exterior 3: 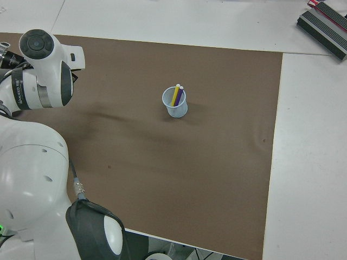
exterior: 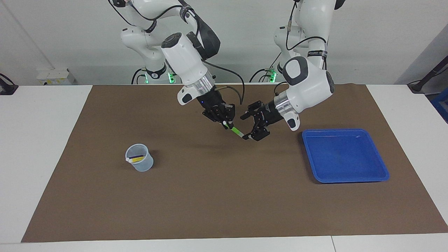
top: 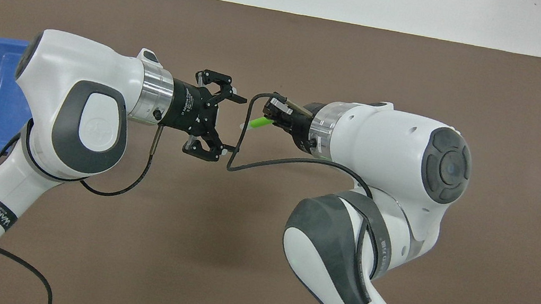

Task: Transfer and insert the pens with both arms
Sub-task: 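Open the left gripper and withdraw it while the right gripper pulls back, then insert the green pen into the white cup with the right gripper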

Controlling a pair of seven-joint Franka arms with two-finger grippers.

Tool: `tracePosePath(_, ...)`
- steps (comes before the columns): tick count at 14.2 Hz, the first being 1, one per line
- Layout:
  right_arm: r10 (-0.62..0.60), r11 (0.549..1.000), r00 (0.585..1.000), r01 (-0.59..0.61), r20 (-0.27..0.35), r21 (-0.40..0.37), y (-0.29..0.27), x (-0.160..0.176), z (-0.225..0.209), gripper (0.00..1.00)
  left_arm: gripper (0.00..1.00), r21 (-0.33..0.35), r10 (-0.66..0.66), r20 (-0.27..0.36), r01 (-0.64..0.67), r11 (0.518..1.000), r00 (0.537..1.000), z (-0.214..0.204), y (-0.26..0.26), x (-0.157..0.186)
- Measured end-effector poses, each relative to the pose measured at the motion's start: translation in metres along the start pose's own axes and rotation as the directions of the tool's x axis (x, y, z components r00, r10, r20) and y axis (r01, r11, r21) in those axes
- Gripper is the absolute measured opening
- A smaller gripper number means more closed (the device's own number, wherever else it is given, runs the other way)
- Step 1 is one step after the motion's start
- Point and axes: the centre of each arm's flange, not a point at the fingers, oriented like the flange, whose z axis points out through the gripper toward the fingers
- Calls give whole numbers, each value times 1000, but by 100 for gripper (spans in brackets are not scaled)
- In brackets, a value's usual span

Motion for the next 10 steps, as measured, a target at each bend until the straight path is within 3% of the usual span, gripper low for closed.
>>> tracePosePath(2,-24,999,1000,24,-3,-34,5,3,0,20,100,31,82,-101,-79,996,992,-15,1,14)
tracePosePath(4,-63,995,998,63,9,-71,15,13,-4,20,100,111,251,-166,-235,966,954,-32,0,35)
tracePosePath(8,-170,977,984,174,45,-123,39,38,-25,19,100,213,519,-197,-480,851,832,-86,6,99)
tracePosePath(10,-241,957,968,248,68,-147,54,52,-38,19,100,287,660,-198,-601,746,725,-100,7,117)
